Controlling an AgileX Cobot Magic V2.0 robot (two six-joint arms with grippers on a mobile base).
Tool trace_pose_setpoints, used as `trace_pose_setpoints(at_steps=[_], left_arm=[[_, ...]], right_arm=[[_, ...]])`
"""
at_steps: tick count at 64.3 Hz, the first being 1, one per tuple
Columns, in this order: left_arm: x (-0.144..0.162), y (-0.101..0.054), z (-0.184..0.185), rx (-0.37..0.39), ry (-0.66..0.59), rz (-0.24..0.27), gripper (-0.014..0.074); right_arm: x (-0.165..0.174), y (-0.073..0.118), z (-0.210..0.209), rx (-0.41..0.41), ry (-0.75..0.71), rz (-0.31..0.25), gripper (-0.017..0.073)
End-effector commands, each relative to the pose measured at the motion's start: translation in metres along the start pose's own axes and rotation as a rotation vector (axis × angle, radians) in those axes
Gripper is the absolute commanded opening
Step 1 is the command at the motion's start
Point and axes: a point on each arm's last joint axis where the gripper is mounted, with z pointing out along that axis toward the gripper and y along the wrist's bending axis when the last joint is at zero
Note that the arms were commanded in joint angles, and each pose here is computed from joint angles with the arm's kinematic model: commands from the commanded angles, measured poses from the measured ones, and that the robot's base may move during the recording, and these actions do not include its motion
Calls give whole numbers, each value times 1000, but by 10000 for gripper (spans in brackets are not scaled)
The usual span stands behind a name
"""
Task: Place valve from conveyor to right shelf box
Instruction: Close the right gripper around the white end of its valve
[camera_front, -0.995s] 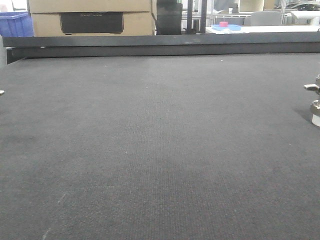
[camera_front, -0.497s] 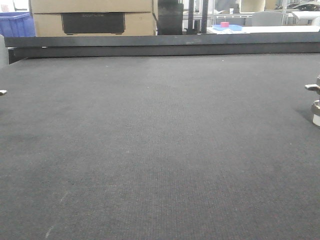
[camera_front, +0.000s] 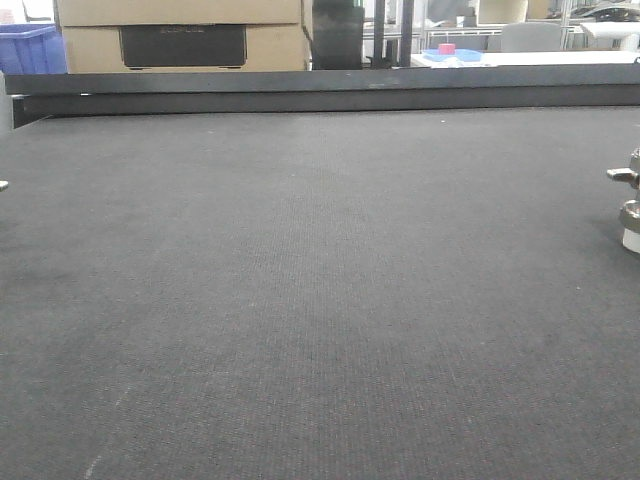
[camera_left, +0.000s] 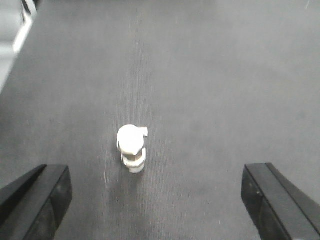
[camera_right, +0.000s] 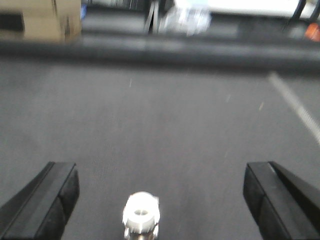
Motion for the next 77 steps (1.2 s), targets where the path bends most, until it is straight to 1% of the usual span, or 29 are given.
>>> trace_pose_setpoints(at_steps=[1,7,10,14,19,24,28,31,34,37,40,49,60,77], left_arm=[[-14,-2,13,6,75,-32,599],[-23,-3,28,-1,163,-32,599],[-27,-3,39,-9,235,-30,599],[-33,-2,50,-25,292,-21,599],[-38,-2,68,-38,362,-7,599],[-39,2,86,-47,416,-14,599],[-38,6,98,-34,452,-23,599],[-35,7,107,10,486,-32,599],[-33,10,117,46,511,-63,599],[-32,13,122,52,524,-85,599],[-31,15,126,50,530,-86,599],[-31,18,131,30,526,-75,599],[-30,18,133,30,528,-75,599],[-31,18,134,29,517,-76,599]], right_arm=[[-11,2,21,-25,145,-8,570],[-21,2,44,-36,283,-9,570],[-25,2,53,-40,335,-9,570],[-29,2,67,-45,406,-9,570],[-30,1,87,-53,475,-23,570],[-29,1,106,-63,536,-41,570],[-23,1,123,-65,580,-41,570],[-16,0,136,-69,621,-43,570],[-10,0,147,-75,658,-52,570],[-1,0,159,-77,699,-50,570],[5,0,169,-79,731,-48,570],[27,-2,197,-80,826,-41,570],[49,-3,224,-79,885,-38,570],[77,-4,250,-84,978,-32,570]])
